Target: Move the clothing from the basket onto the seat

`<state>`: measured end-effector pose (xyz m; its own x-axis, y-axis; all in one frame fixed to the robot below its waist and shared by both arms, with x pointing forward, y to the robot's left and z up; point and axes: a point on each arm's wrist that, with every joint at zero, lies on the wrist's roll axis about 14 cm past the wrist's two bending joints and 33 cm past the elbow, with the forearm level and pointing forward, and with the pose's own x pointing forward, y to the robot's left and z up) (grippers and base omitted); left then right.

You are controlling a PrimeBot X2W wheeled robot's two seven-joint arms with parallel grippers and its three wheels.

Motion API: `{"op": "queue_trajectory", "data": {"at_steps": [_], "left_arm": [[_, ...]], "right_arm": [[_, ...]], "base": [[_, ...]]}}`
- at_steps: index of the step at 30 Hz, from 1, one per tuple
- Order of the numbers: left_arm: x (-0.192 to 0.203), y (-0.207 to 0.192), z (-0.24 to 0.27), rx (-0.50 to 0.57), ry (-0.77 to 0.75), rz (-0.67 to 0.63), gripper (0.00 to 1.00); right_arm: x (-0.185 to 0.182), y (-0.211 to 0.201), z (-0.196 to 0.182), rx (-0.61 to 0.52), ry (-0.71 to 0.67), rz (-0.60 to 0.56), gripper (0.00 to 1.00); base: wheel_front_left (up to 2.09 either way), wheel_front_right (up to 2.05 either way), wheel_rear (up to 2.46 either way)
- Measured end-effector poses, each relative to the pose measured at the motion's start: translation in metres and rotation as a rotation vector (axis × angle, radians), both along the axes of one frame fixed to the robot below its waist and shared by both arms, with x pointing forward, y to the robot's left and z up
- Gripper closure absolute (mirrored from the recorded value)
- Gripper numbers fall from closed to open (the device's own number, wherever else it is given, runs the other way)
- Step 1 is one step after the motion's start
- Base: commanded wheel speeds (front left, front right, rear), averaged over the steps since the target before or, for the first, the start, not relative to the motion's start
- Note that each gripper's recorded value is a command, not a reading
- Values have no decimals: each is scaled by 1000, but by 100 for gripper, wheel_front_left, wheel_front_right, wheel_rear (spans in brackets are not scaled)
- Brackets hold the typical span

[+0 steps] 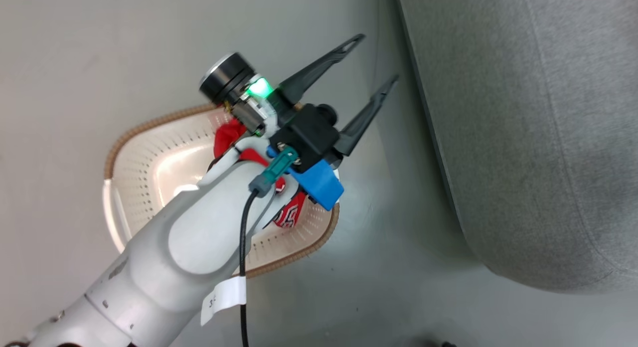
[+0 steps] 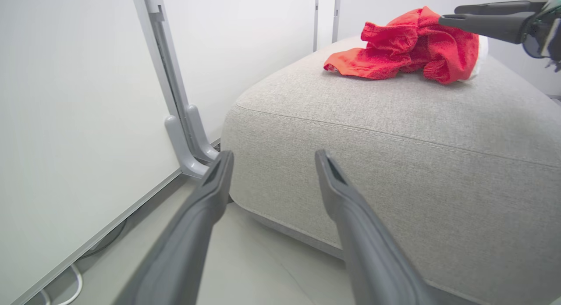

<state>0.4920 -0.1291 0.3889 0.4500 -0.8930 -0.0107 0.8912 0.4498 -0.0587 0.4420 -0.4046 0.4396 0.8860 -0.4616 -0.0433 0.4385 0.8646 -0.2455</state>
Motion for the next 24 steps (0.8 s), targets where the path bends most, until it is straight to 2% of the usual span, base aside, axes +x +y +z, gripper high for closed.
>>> {"op": "queue_trajectory", "data": {"at_steps": [6, 12, 18, 24], "left_arm": [[6, 30, 40, -32, -5, 154, 0], [10, 77, 81, -75, -32, 348, 0], [6, 140, 113, -94, -81, 556, 0], [-20, 195, 128, -95, -102, 718, 0]], "right_arm": [[15, 46, 45, 0, -113, 161, 0], [22, 102, 79, 30, -208, 323, 0], [24, 157, 100, 83, -270, 469, 0], [14, 192, 107, 148, -288, 550, 0]], "base": [[0, 0, 0], [0, 0, 0], [0, 0, 0], [0, 0, 0]]}}
